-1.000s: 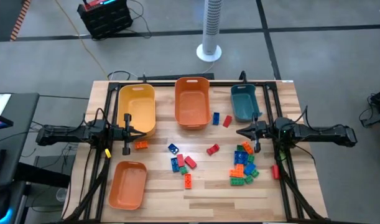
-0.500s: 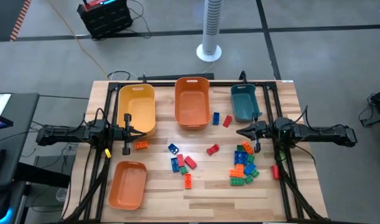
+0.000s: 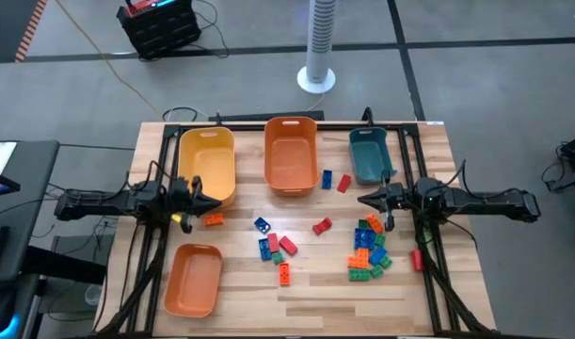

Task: Sort blocks
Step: Put the blue game piece into the yellow bin

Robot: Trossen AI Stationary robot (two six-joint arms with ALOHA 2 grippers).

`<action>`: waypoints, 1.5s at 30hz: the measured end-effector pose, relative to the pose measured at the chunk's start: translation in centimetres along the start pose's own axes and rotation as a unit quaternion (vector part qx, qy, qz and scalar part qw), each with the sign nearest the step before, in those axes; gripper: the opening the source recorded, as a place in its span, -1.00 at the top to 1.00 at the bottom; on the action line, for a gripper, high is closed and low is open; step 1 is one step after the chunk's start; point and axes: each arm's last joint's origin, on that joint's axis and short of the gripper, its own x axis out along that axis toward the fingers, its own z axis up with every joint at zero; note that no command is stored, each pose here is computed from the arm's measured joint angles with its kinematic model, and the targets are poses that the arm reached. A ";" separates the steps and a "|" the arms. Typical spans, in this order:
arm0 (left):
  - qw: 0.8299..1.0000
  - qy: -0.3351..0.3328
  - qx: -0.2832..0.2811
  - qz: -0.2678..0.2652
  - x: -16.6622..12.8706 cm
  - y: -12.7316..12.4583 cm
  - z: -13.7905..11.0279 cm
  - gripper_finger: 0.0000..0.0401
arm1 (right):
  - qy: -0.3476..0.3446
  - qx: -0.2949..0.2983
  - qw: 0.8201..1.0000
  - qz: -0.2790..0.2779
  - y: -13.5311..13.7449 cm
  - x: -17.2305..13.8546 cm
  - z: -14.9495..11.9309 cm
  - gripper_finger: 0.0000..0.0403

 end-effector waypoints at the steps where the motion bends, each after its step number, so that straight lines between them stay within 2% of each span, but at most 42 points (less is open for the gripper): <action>1: 1.000 0.000 -0.011 0.000 0.0 0.0 0.0 1.00 | 0.000 0.000 1.000 0.000 0.0 0.0 0.0 0.85; 6: 1.000 0.000 -0.023 0.000 0.0 0.0 0.0 1.00 | -0.011 0.000 1.000 -0.001 0.0 0.0 0.2 0.85; 10: 1.000 0.000 -0.002 0.001 0.0 0.0 0.0 1.00 | -0.020 0.002 1.000 0.000 0.0 0.0 0.4 0.85; 14: 1.000 -0.005 0.022 0.009 0.0 0.0 0.1 1.00 | -0.024 0.059 0.998 0.002 0.0 0.0 0.5 0.85; 23: 0.999 -0.010 -0.030 0.015 0.0 0.1 0.1 1.00 | -0.037 0.135 0.990 0.005 0.0 0.0 0.7 0.85; 28: 0.999 -0.008 -0.035 0.012 0.0 0.1 0.1 1.00 | -0.027 0.204 0.979 0.011 0.1 0.0 0.6 0.85; 31: 0.999 -0.012 -0.037 0.015 0.0 0.1 0.1 1.00 | -0.009 0.218 0.976 0.017 0.3 0.0 0.3 0.85; 34: 0.999 -0.027 -0.037 0.019 -0.3 -0.4 1.4 1.00 | -0.009 0.198 0.980 0.028 0.5 0.0 0.3 0.85; 37: 0.999 -0.044 0.007 0.028 -0.9 -1.5 4.4 1.00 | -0.050 0.173 0.983 0.021 0.5 -0.1 1.1 0.85; 39: 0.995 -0.058 0.043 0.067 -1.2 -2.1 6.6 1.00 | -0.064 0.159 0.985 -0.009 0.2 -0.2 1.6 0.85; 42: 0.986 -0.026 0.097 0.132 -0.8 -2.6 8.5 1.00 | -0.108 0.130 0.985 -0.036 -0.2 -0.4 2.8 0.85; 45: 0.982 0.007 0.126 0.143 0.5 -3.5 10.7 1.00 | -0.153 0.130 0.978 -0.052 -0.5 -0.6 3.7 0.85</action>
